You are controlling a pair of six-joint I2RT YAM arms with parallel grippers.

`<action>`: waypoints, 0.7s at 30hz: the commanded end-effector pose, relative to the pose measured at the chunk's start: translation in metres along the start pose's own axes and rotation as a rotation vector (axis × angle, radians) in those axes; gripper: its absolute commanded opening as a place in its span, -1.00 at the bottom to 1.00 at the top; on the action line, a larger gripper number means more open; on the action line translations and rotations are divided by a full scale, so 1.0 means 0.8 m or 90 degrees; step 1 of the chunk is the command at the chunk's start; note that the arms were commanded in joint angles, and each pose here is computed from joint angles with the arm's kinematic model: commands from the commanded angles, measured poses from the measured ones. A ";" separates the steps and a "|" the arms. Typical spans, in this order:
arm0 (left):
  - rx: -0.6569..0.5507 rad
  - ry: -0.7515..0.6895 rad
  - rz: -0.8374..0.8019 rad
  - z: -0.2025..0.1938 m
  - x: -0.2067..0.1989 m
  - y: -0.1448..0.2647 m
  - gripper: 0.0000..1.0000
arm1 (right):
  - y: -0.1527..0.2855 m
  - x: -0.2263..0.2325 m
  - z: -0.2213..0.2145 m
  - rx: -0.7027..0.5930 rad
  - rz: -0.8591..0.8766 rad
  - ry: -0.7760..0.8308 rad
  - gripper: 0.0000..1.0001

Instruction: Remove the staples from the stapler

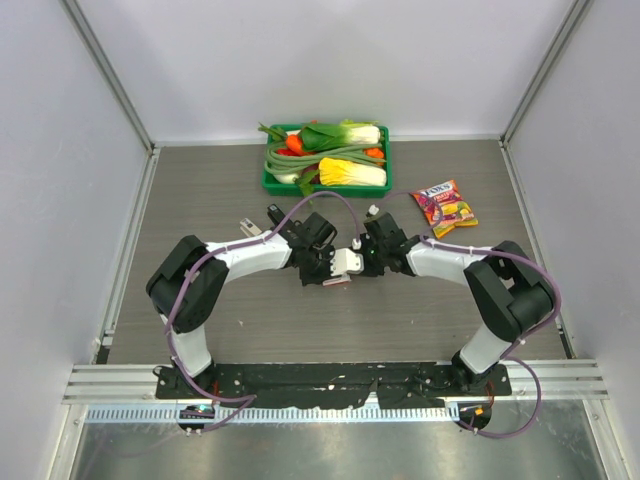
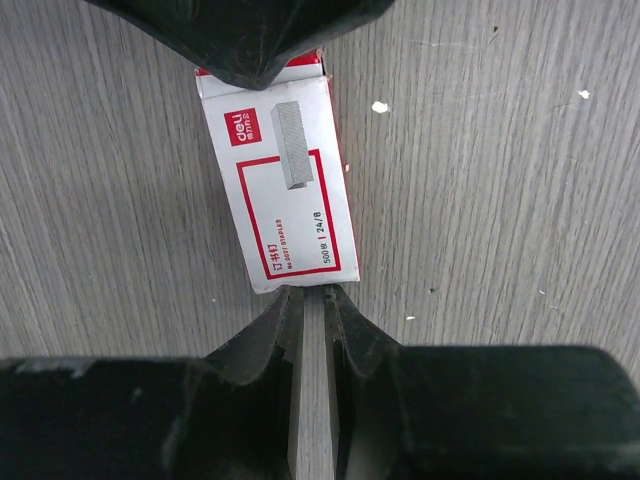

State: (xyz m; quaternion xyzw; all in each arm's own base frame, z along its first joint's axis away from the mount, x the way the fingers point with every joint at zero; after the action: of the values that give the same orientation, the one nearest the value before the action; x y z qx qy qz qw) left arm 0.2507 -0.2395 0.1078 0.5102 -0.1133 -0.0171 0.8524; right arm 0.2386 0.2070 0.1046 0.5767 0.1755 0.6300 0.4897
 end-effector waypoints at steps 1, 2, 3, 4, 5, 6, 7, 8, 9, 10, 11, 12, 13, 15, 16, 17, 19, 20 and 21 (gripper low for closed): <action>-0.030 -0.012 0.013 0.017 0.010 -0.002 -0.65 | -0.006 0.011 -0.012 0.019 0.037 -0.004 -0.85; -0.031 -0.011 0.013 0.017 0.010 -0.001 -0.65 | -0.006 0.011 -0.013 0.020 0.039 -0.008 -0.85; -0.031 -0.009 0.014 0.017 0.011 -0.001 -0.66 | -0.005 0.012 -0.014 0.021 0.041 -0.007 -0.85; -0.031 -0.010 0.013 0.017 0.011 -0.002 -0.66 | -0.005 0.011 -0.015 0.022 0.041 -0.007 -0.85; -0.030 -0.008 0.013 0.017 0.010 -0.002 -0.65 | -0.003 0.009 -0.015 0.020 0.040 -0.008 -0.85; -0.032 -0.007 0.015 0.018 0.011 -0.002 -0.65 | -0.002 0.009 -0.015 0.017 0.039 -0.010 -0.85; -0.028 -0.004 0.017 0.017 0.011 -0.002 -0.65 | -0.001 0.009 -0.015 0.015 0.039 -0.009 -0.85; -0.028 -0.002 0.018 0.018 0.012 -0.003 -0.65 | -0.001 0.009 -0.016 0.016 0.041 -0.009 -0.85; -0.028 0.001 0.019 0.018 0.013 -0.003 -0.65 | 0.000 0.010 -0.017 0.016 0.046 -0.014 -0.85; -0.028 0.001 0.019 0.019 0.013 -0.003 -0.65 | 0.001 0.013 -0.016 0.015 0.060 -0.016 -0.85; -0.030 0.003 0.019 0.019 0.013 -0.003 -0.65 | 0.001 0.011 -0.019 0.021 0.058 -0.021 -0.85; -0.033 0.003 0.021 0.021 0.014 -0.003 -0.64 | 0.002 0.015 -0.016 0.013 0.076 -0.024 -0.84; -0.034 0.004 0.023 0.021 0.014 -0.002 -0.65 | 0.002 0.015 -0.016 0.012 0.080 -0.027 -0.83; -0.034 0.006 0.024 0.022 0.014 -0.003 -0.65 | 0.004 0.015 -0.014 0.016 0.083 -0.022 -0.67; -0.033 0.005 0.026 0.022 0.013 -0.001 -0.64 | 0.006 0.015 -0.013 0.013 0.076 -0.018 -0.60; -0.031 0.006 0.031 0.023 0.014 0.000 -0.64 | 0.008 0.009 -0.012 0.010 0.052 -0.017 -0.45; -0.025 0.017 0.040 0.022 0.013 0.004 -0.60 | 0.016 0.002 -0.008 0.001 0.036 -0.012 -0.35; -0.019 0.022 0.040 0.021 0.012 0.006 -0.59 | 0.020 -0.001 -0.005 -0.005 0.031 -0.012 -0.29; -0.013 0.026 0.044 0.021 0.013 0.008 -0.56 | 0.023 -0.004 -0.003 -0.008 0.026 -0.011 -0.18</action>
State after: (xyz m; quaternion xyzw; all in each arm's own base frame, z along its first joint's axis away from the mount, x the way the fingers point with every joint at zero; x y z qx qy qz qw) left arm 0.2514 -0.2406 0.1091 0.5184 -0.0994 0.0016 0.8493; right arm 0.2317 0.2072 0.1017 0.5922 0.1576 0.6270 0.4810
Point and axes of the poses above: each gripper's point midway between its finger pads, its own y axis back along the fingers, its own x axis along the line the jaws close on, z = x × y, the point moved 10 cm from there along y, back along the fingers, and after that the axes turned 11 degrees about -y, right-handed, at the moved point
